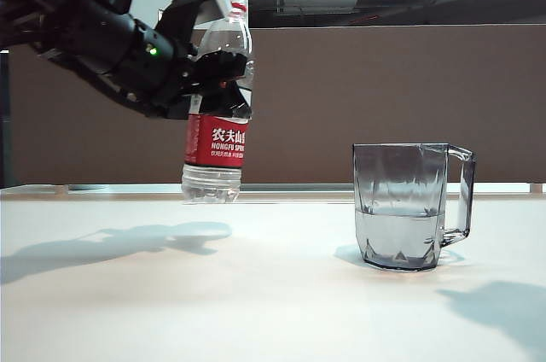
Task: Pick up the mineral water bottle with the left hand on the table and pour water into the mug until it's half full.
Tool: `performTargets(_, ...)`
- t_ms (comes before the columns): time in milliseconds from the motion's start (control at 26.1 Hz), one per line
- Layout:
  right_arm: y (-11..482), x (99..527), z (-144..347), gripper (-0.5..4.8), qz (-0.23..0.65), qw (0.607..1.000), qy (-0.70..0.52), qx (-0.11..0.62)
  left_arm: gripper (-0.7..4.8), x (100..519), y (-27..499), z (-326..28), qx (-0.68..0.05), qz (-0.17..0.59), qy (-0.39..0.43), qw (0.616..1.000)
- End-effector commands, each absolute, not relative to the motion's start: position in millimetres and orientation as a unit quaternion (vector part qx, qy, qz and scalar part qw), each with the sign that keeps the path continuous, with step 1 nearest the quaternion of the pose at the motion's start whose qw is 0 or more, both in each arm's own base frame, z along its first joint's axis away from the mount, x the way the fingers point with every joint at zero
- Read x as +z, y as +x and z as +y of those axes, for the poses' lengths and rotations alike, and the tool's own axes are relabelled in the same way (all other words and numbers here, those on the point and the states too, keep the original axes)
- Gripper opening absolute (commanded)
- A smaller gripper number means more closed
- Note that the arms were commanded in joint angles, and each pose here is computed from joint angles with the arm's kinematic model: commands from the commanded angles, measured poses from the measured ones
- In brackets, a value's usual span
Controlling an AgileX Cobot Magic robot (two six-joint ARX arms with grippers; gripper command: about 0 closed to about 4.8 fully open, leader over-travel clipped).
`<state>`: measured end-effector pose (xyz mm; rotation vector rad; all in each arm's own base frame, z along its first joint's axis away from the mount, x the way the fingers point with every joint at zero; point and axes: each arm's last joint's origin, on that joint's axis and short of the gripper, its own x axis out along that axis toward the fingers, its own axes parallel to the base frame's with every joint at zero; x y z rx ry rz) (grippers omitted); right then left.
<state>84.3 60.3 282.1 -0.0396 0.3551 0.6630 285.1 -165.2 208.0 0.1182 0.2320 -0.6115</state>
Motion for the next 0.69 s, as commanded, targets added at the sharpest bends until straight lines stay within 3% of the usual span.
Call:
performTargets(38, 84.3, 285.7, 60.4, -0.08, 0.162, 0.931, -0.016, 0.326, 2.27, 214.0, 274.9, -155.8, -0.294, 0.075, 0.013, 0.953)
performTargets(421, 84.3, 285.7, 60.4, -0.08, 0.162, 0.931, -0.016, 0.326, 2.27, 204.7, 245.9, -118.3, -0.26, 0.076, -0.006, 0.963)
performTargets(689, 84.3, 285.7, 60.4, -0.08, 0.162, 0.931, -0.016, 0.326, 2.27, 195.0, 235.0, -112.1, -0.259, 0.065, -0.01, 0.964)
